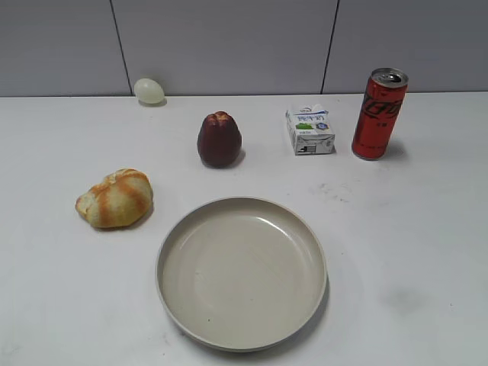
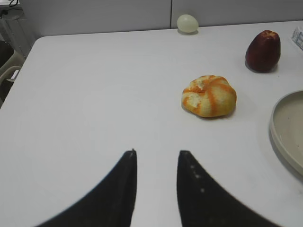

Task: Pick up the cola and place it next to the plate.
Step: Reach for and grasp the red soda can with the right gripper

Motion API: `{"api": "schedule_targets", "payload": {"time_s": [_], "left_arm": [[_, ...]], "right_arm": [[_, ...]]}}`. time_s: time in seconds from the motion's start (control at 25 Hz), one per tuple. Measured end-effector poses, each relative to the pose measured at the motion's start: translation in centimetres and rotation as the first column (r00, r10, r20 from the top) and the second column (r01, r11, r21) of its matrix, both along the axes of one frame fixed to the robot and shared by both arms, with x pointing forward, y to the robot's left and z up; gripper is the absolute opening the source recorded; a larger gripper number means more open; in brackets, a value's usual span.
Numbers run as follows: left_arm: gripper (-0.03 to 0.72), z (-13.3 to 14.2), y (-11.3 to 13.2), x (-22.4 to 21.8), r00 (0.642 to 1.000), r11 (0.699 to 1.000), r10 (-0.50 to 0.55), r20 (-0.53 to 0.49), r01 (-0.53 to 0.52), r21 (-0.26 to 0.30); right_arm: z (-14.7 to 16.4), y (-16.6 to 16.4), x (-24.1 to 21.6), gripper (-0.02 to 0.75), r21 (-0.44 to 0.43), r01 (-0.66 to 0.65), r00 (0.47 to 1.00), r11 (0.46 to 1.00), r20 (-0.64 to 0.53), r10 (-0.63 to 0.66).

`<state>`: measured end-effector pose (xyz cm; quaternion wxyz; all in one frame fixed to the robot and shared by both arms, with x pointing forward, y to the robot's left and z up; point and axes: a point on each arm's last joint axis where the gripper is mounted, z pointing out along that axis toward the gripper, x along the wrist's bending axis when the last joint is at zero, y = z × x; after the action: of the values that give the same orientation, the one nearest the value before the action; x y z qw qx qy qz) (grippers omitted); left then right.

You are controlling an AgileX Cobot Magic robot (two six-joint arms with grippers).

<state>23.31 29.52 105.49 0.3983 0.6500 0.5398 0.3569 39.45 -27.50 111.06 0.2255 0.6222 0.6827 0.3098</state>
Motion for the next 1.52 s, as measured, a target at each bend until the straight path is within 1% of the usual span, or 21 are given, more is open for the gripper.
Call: {"api": "schedule_targets", "payload": {"time_s": [0.12, 0.36, 0.56, 0.8, 0.96, 1.12, 1.2, 1.36, 1.52], "left_arm": [[0.231, 0.0, 0.0, 0.0, 1.0, 1.0, 0.0, 0.0, 0.0, 0.0], [0.231, 0.0, 0.0, 0.0, 1.0, 1.0, 0.0, 0.0, 0.0, 0.0], [0.231, 0.0, 0.0, 0.0, 1.0, 1.0, 0.0, 0.0, 0.0, 0.0], [0.231, 0.0, 0.0, 0.0, 1.0, 1.0, 0.0, 0.0, 0.0, 0.0], [0.231, 0.0, 0.0, 0.0, 1.0, 1.0, 0.0, 0.0, 0.0, 0.0], [0.231, 0.0, 0.0, 0.0, 1.0, 1.0, 0.0, 0.0, 0.0, 0.0], [0.231, 0.0, 0.0, 0.0, 1.0, 1.0, 0.0, 0.0, 0.0, 0.0], [0.231, 0.0, 0.0, 0.0, 1.0, 1.0, 0.0, 0.0, 0.0, 0.0], [0.231, 0.0, 0.0, 0.0, 1.0, 1.0, 0.0, 0.0, 0.0, 0.0]], "right_arm": [[1.0, 0.4, 3.9, 0.627, 0.001, 0.006, 0.999, 1.0, -0.036, -0.006], [1.0, 1.4, 12.6, 0.626, 0.001, 0.015, 0.994, 1.0, -0.112, -0.015], [-0.1, 2.2, 19.2, 0.626, -0.003, 0.015, 0.99, 1.0, -0.139, -0.016], [-2.2, 3.0, 25.1, 0.626, -0.004, 0.014, 0.988, 1.0, -0.154, -0.014], [-4.0, 3.4, 27.4, 0.626, -0.026, 0.006, 0.985, 1.0, -0.171, -0.01], [-6.3, 3.5, 28.8, 0.625, -0.034, 0.007, 0.981, 0.999, -0.195, -0.013], [-7.1, 3.6, 29.4, 0.629, -0.033, 0.007, 0.982, 0.999, -0.186, -0.013], [-8.0, 4.0, 30.3, 0.659, -0.038, 0.003, 0.989, 0.999, -0.144, -0.008], [-9.4, 4.2, 30.7, 0.666, -0.047, -0.003, 0.987, 0.999, -0.163, -0.004]]}}
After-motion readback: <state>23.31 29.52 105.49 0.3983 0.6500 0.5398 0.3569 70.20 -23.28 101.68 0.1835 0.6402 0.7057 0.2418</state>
